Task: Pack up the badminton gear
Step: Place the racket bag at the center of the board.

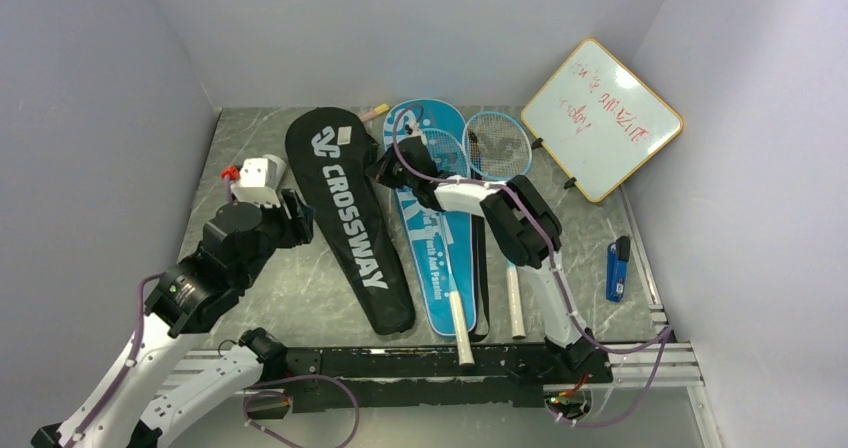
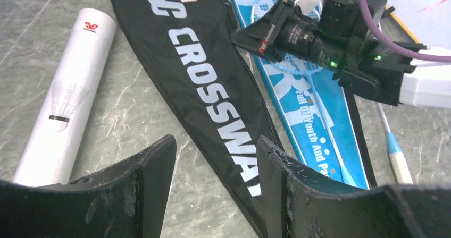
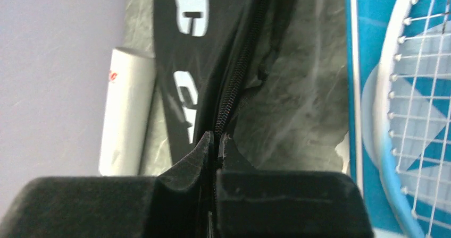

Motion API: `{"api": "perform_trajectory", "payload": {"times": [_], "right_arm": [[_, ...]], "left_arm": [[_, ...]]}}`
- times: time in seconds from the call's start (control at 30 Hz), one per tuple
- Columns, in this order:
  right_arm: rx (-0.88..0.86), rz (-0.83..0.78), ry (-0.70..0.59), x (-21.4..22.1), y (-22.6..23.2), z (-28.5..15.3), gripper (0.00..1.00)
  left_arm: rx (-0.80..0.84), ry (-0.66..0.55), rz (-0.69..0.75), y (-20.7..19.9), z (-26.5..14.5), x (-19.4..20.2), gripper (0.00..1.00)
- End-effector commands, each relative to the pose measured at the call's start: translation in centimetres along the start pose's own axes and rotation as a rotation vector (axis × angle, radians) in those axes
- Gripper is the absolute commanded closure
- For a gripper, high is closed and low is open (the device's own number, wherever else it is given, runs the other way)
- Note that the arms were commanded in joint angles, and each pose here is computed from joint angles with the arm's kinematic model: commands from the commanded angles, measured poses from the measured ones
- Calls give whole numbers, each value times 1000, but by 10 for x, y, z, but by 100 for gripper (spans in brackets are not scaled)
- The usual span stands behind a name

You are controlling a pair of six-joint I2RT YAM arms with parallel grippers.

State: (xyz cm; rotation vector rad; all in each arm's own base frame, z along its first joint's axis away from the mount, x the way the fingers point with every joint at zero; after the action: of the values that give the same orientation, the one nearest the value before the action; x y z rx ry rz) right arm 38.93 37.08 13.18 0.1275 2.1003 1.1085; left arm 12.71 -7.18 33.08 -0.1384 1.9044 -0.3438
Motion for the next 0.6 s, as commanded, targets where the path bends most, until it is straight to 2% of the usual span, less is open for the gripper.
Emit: {"api": "perform_trajectory", "payload": {"times": [0.0, 0.1, 0.27, 0.37, 0.4, 0.47, 0.5, 0.53, 0.57], "right_arm": [[-19, -39, -176, -26, 36, 16, 100], [23, -64, -202, -19, 39, 29, 100], [15, -184, -196, 7, 70, 52, 100], [2, -242, -167, 8, 81, 62, 93], [9, -263, -162, 4, 85, 62, 80], [79, -306, -203, -9, 89, 51, 31], [117, -309, -231, -13, 87, 42, 17], [148, -324, -236, -9, 75, 32, 13], [113, -328, -274, -21, 83, 18, 13]], "left_arm": [[25, 18, 15, -4, 7, 4, 38], [24, 36, 23, -5, 11, 7, 38], [11, 61, 38, -5, 19, 12, 36], [5, 88, 44, -7, 23, 15, 36], [8, 94, 46, -7, 24, 16, 36], [19, 106, 47, -9, 27, 18, 36], [27, 110, 45, -10, 27, 19, 36], [34, 116, 43, -10, 29, 22, 36], [42, 122, 40, -11, 30, 24, 36]]}}
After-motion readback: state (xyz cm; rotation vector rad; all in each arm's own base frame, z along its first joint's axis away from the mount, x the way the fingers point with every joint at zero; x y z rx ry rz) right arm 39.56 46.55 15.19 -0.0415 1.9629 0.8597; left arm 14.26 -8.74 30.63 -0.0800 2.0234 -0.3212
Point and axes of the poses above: each gripper's point midway between its finger pads, its own z axis out along the fingers, its own y axis along the line the jaws close on, x = y × z, the point moved 10 cm from there along -z, back along the fingers, and after that the axes turned 4 degrees about -z, right-handed, at the moved point
